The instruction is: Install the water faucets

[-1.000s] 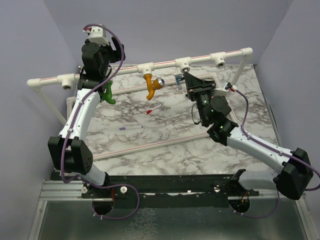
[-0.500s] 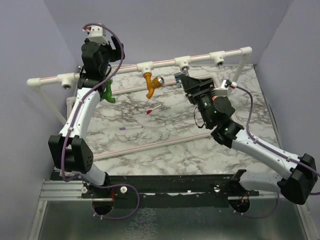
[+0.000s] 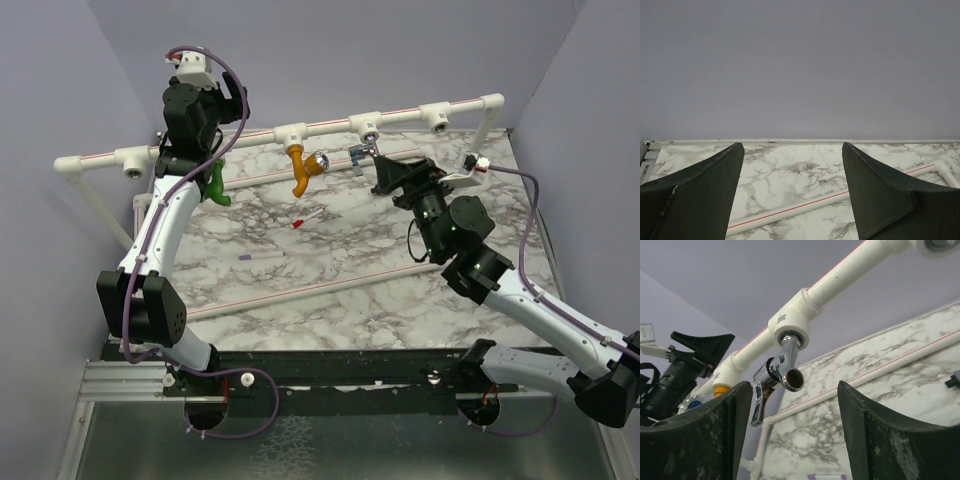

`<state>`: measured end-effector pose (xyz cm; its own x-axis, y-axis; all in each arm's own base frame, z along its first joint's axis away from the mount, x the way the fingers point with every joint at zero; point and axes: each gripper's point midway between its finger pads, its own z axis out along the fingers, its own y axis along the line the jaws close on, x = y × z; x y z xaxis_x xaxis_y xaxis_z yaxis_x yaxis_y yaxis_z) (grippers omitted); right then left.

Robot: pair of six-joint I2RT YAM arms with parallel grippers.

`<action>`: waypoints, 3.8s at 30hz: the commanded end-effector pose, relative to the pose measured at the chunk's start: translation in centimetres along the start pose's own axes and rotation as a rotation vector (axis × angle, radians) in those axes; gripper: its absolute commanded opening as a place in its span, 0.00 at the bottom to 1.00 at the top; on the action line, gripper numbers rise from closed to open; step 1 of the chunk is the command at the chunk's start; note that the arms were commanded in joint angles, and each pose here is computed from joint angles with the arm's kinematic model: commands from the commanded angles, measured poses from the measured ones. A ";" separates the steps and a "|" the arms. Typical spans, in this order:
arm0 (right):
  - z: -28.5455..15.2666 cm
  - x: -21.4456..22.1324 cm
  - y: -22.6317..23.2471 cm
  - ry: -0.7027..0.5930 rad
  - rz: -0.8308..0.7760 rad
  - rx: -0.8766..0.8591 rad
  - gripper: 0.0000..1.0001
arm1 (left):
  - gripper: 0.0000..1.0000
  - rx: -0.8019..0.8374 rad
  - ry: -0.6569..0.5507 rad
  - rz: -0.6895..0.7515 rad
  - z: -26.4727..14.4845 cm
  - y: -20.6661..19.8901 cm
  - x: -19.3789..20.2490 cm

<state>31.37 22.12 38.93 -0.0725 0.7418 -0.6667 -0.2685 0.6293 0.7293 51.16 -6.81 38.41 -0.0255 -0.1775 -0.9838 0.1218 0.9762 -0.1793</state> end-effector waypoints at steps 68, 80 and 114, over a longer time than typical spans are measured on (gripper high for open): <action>5.0 0.9 2.6 -0.217 -2.007 -0.303 0.00 | 0.81 -0.067 0.460 -0.020 -1.4 2.4 15.6; 4.4 0.3 2.8 -0.223 -1.270 -0.205 0.00 | 0.81 -0.066 0.460 -0.021 -1.4 2.4 15.6; 3.9 3.1 -0.2 -0.092 0.303 0.139 0.01 | 0.81 -0.057 0.452 -0.028 -1.5 2.2 15.2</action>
<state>35.57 24.80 38.89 0.0381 0.8409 -0.5398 -0.2018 0.5356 0.8200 51.12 -6.77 38.41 -0.0292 -0.1839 -0.9825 0.1207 0.9751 -0.1861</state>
